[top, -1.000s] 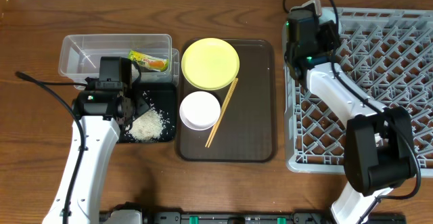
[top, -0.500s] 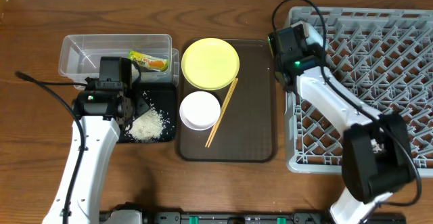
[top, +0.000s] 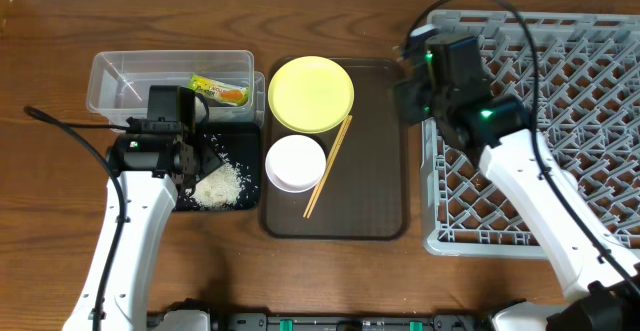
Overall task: Sort waste into correct bins and load items into the dishwasher rack
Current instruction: 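Grasp rim of white bowl with right gripper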
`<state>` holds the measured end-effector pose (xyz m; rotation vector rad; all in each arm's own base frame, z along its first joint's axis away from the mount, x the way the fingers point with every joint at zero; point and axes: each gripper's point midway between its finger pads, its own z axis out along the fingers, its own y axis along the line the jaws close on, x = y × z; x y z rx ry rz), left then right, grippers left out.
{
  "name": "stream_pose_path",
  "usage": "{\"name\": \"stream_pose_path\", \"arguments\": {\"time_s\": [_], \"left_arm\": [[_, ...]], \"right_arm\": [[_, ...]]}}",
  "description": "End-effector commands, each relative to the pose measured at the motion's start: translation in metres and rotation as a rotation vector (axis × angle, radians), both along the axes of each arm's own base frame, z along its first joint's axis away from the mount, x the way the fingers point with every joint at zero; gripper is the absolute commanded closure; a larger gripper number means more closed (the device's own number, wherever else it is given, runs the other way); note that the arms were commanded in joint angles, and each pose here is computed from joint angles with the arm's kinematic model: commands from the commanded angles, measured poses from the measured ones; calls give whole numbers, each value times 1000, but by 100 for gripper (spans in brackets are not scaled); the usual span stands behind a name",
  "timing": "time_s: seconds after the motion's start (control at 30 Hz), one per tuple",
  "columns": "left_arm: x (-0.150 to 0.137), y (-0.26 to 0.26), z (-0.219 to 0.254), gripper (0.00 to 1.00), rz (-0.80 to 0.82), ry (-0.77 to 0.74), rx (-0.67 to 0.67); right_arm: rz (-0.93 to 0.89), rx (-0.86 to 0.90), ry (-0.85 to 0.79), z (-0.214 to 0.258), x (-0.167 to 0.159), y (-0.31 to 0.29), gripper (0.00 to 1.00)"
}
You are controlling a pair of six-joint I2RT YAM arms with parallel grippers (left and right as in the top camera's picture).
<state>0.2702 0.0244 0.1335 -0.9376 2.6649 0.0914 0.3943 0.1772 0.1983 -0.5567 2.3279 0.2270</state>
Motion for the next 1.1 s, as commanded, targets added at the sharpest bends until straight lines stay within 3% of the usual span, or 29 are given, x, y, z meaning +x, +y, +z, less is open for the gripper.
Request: {"name": "stream_pose_path", "arguments": {"time_s": [0.0,0.3,0.5,0.6,0.7,0.83,0.93,1.07], "left_arm": [[-5,7,0,35,9,18,36],[-6,8,0,34,9,21,39],[-6,8,0,34,8,22,39],[-6,8,0,34,9,21,39],[-6,8,0,34,8,21,39],[-6,8,0,34,9,21,39],[-6,8,0,34,9,21,38],[-6,8,0,34,9,21,38]], "right_arm": [[189,171,131,-9,-32,58,31],[261,106,349,-92,-66,115,33],[196,2,444,-148,-77,123,37],[124,-58,460,-170,-76,117,48],[63,-66,462,-177,-71,112,74],[15,-44,402,-166,-55,110,90],[-11,-16,341,-146,-39,106,99],[-107,-12,210,-101,-13,78,99]]}}
